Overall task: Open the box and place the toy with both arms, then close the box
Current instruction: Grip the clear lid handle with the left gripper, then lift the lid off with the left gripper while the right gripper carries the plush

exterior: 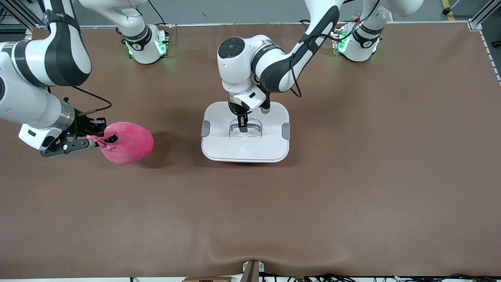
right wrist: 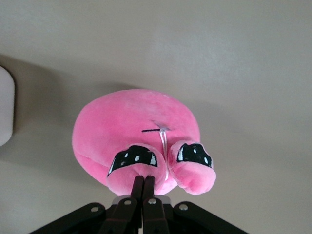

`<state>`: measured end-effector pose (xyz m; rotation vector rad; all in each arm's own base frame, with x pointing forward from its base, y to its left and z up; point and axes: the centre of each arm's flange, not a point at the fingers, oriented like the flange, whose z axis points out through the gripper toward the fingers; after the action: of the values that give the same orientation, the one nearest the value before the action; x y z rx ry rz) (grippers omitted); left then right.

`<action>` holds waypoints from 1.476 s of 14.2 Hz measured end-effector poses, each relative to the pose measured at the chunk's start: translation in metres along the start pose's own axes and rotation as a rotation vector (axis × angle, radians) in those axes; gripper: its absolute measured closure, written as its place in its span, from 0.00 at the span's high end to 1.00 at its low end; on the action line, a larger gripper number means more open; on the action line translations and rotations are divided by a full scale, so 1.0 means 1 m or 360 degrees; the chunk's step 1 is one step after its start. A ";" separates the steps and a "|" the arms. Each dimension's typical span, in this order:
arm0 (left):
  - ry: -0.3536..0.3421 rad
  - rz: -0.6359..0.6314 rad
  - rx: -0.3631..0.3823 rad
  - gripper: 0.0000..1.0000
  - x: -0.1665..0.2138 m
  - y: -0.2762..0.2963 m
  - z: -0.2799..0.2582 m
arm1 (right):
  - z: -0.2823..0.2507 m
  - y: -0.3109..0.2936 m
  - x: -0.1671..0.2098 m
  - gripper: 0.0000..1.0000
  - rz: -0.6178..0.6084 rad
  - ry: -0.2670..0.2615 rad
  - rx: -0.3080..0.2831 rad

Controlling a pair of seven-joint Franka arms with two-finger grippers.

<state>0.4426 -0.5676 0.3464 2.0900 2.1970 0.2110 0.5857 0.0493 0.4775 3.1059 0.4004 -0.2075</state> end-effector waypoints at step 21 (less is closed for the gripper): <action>-0.0104 0.0073 -0.0090 0.07 0.004 0.015 -0.054 | -0.040 -0.044 -0.001 0.02 -0.0614 -0.0053 0.0000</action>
<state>0.4483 -0.5644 0.4028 2.0883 2.0829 0.2031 0.5785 0.0927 0.5181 2.9879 0.9947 -0.2581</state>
